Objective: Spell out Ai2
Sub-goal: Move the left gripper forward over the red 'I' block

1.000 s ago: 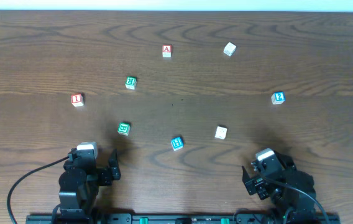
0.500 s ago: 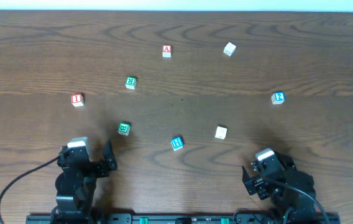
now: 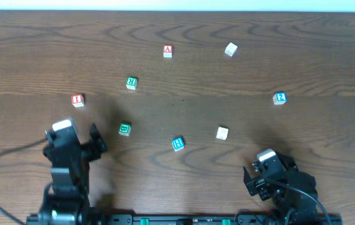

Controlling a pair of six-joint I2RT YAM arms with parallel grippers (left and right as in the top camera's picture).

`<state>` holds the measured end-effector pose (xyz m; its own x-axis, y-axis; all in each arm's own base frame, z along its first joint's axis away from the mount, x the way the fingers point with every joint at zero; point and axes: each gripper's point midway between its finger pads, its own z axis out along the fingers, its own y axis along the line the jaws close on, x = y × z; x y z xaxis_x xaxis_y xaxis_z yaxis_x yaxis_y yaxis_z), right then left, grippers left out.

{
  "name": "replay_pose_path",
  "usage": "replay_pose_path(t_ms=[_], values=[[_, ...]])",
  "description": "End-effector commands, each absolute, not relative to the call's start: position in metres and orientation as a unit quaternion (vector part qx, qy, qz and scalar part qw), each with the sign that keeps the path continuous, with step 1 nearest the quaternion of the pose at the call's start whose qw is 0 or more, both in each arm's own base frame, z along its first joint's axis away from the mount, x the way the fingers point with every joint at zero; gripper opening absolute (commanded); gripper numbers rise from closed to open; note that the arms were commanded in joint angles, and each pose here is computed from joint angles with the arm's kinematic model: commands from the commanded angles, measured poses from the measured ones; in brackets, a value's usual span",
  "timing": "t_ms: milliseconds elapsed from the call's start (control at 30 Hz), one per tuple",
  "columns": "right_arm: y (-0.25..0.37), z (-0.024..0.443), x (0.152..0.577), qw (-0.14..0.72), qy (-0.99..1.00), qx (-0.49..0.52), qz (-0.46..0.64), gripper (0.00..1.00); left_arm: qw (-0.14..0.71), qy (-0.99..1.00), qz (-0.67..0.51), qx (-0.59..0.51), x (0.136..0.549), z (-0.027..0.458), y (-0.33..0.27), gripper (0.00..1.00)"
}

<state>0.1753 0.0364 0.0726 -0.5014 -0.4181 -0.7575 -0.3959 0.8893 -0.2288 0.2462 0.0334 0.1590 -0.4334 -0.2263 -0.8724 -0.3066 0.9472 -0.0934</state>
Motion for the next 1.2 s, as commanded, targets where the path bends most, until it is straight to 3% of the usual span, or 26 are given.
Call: replay_pose_path(t_ms=[0, 333, 633, 1167], values=[[0.036, 0.068, 0.175, 0.438, 0.867, -0.237, -0.012, 0.99, 0.493, 0.849, 0.064, -0.176, 0.263, 0.177, 0.042, 0.95], [0.036, 0.068, 0.175, 0.438, 0.867, -0.237, -0.012, 0.99, 0.369, 0.902, 0.097, -0.201, 0.318, 0.171, 0.065, 0.95], [0.036, 0.068, 0.175, 0.438, 0.867, -0.237, -0.012, 0.99, 0.294, 0.923, 0.045, -0.245, 0.364, 0.160, 0.098, 0.96], [0.036, 0.068, 0.175, 0.438, 0.867, -0.237, -0.012, 0.99, 0.124, 0.975, 0.032, -0.181, 0.405, 0.099, 0.098, 0.95]])
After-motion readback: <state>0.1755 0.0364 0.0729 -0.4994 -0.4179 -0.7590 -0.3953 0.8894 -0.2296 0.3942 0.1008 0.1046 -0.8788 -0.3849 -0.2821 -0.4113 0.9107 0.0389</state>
